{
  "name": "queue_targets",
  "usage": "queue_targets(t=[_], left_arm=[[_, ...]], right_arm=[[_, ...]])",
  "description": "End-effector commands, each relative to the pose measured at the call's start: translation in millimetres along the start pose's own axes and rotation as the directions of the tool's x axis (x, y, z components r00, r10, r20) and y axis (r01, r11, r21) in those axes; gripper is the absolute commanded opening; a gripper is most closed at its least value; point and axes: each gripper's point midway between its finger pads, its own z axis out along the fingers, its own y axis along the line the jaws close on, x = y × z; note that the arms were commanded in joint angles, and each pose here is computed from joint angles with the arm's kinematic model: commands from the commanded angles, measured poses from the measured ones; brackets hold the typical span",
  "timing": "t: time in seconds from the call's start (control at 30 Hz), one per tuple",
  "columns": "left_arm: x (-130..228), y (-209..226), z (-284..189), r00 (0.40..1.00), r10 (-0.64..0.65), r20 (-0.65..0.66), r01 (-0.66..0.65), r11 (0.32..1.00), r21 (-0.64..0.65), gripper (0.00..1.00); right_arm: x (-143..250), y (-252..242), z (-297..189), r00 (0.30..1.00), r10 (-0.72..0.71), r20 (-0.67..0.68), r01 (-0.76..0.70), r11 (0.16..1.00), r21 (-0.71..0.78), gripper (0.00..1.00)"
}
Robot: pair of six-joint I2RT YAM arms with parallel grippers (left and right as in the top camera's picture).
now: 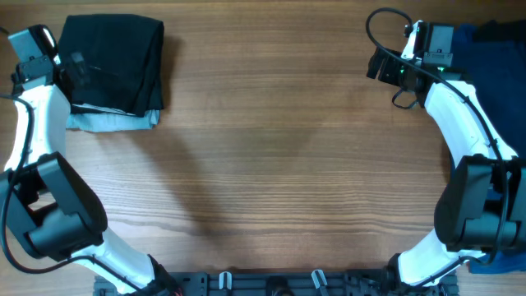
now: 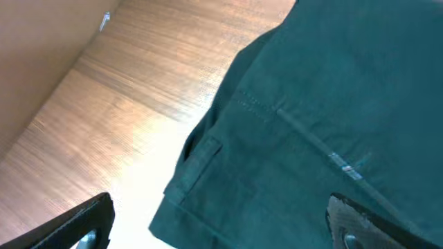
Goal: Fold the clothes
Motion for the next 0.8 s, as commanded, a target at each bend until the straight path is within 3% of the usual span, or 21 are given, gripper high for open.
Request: queue_targets(t=[0.0,0.07,0.13,0.33,0.5,0.53,0.63,0.77], left_arm=[[-29.0,-36.8,-38.2,0.989,-0.14,0.041,0.124,0.956,0.267,0.33],[-11.8,-78.2,-49.4,0.99,-0.127,-0.062,0.141,0.86,0.49,0.13],[11.2,-103.5,-56.3,0.981,-0.091,-0.17,0.177,0.774,0.607,0.06],[94.8,-123.1,-19.6,0.898,-0.019,-0.439,0.301,0.754,0.584,0.04],[155.9,-139.4,11.7,0.822,0.033,-0.569,0.347,0.763,0.545,0.04],[157.6,-141.3,13.1,0.821,0.036,-0.57,0.346,0.762,0.547,0.04],[115.3,-149.0,-13.0,0.871,0.021,-0.491,0.346,0.683,0.643,0.04],[18.9,-126.1,-68.4,0.969,-0.076,-0.234,0.224,0.663,0.714,0.04]], right_arm=[[-0.2,-1.8,1.4,1.0,-0.003,0.002,0.003,1.0,0.013,0.99],[-0.3,-1.8,1.4,1.0,-0.003,0.002,0.003,1.0,0.012,0.99],[-0.3,-1.8,1.4,1.0,-0.003,0.002,0.003,1.0,0.012,0.99],[-0.4,-1.9,1.4,1.0,-0.003,0.002,0.003,1.0,0.013,0.99],[-0.2,-1.8,1.4,1.0,-0.003,0.002,0.003,1.0,0.013,1.0],[-0.3,-1.9,1.4,1.0,-0.003,0.002,0.003,1.0,0.013,0.99],[-0.4,-1.9,1.4,1.0,-0.003,0.002,0.003,1.0,0.013,0.99],[-0.4,-1.8,1.4,1.0,-0.003,0.003,0.003,1.0,0.012,0.99]])
